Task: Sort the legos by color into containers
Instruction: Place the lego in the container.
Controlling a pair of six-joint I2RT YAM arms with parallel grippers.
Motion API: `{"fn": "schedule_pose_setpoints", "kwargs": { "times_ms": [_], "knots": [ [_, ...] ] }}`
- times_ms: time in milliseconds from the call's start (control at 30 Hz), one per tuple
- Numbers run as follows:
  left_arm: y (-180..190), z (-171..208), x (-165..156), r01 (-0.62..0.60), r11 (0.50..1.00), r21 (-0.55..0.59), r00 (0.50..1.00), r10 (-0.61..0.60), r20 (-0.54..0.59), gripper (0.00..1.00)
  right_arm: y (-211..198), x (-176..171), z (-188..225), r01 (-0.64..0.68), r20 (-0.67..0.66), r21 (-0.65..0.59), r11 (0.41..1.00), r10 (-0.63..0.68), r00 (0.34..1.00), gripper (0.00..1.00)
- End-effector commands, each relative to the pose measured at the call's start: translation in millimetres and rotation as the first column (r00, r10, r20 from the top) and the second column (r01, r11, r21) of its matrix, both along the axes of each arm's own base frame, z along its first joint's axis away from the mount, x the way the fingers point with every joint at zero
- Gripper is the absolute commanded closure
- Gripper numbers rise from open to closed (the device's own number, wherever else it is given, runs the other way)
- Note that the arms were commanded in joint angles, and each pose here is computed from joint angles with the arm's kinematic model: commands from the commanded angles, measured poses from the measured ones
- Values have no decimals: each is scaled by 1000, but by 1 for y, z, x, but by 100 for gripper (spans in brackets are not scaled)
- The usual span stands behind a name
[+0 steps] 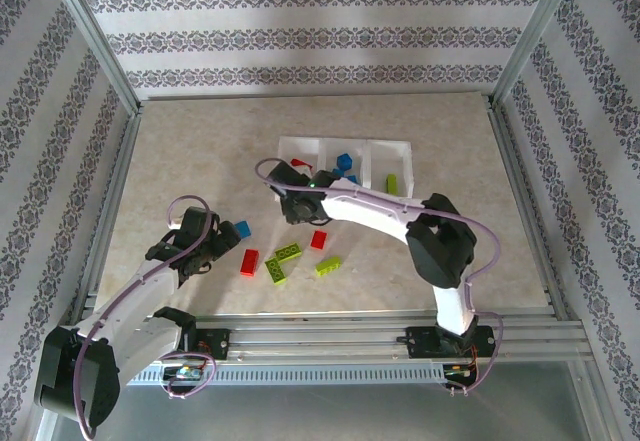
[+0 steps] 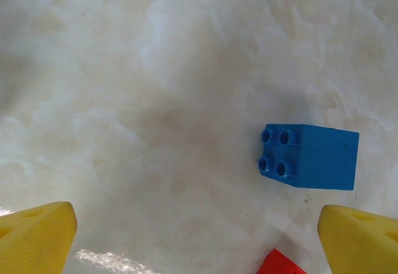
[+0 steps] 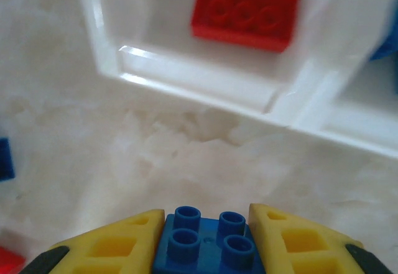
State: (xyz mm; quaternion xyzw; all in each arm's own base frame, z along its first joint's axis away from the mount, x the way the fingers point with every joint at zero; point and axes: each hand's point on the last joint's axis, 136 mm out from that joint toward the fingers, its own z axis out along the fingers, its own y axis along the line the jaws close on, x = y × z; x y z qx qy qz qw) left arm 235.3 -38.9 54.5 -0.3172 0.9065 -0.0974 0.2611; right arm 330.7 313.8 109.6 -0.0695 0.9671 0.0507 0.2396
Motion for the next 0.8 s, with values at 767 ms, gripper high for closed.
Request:
{"fn": "schedule_pose_setpoints", "kwargs": {
  "times_ms": [767],
  "knots": [
    [-1, 14, 8, 16, 1000, -13, 999, -15, 35, 0, -99, 101, 0, 156, 82, -96, 983, -148, 986, 77]
  ]
}}
